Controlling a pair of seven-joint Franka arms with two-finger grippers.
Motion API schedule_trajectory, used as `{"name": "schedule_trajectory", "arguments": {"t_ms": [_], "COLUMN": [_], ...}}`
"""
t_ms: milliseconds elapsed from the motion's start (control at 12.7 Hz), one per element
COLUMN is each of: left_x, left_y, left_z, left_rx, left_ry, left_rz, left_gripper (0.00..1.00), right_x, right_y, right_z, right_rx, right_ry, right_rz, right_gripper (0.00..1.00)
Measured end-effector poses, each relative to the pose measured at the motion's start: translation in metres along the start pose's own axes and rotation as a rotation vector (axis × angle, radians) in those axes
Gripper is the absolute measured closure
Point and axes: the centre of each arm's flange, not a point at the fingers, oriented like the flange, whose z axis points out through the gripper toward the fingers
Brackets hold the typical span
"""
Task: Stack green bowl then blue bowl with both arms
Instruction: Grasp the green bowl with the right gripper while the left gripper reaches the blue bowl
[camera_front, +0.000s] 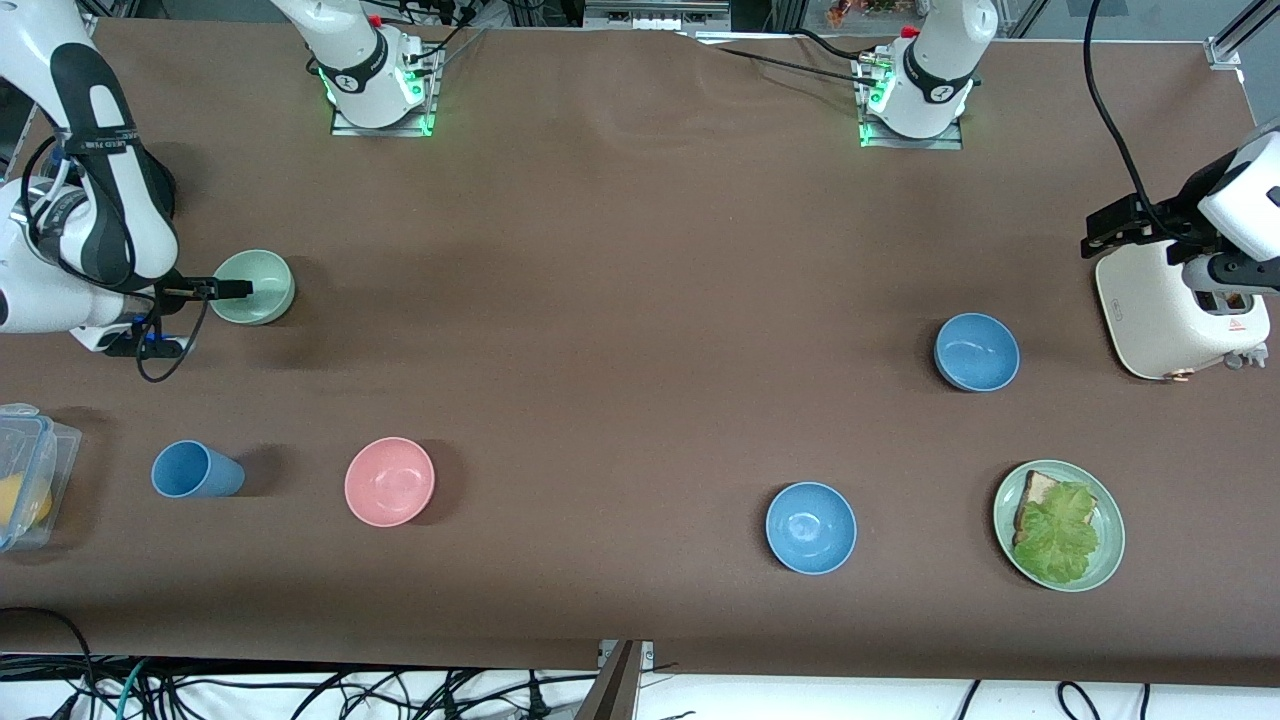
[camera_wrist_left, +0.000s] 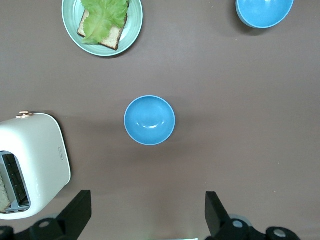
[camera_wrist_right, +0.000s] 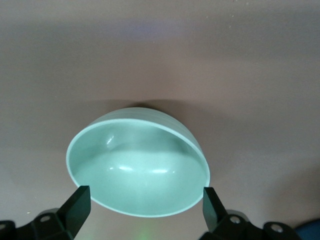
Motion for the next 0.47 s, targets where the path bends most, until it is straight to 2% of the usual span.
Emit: {"name": "schedule_trajectory", "arguments": {"t_ms": [157,472], "left_x": [0.005,0.020], "left_y": [-0.004,-0.024], "left_z": [0.010,0.092], "left_rx": [0.021,0.069], "left_ry": [0.009,-0.024], "left_rz": [-0.004,-0.016], "left_gripper": [0.00,0.00], "right_x": [-0.003,-0.011], "right_y": [0.013,0.046], "right_z": [0.002,0.006], "right_rx": [-0.003,-0.019], "right_ry": [0.016,0.066], "right_rz": [-0.027,-0.060], "right_gripper": [0.00,0.01]}}
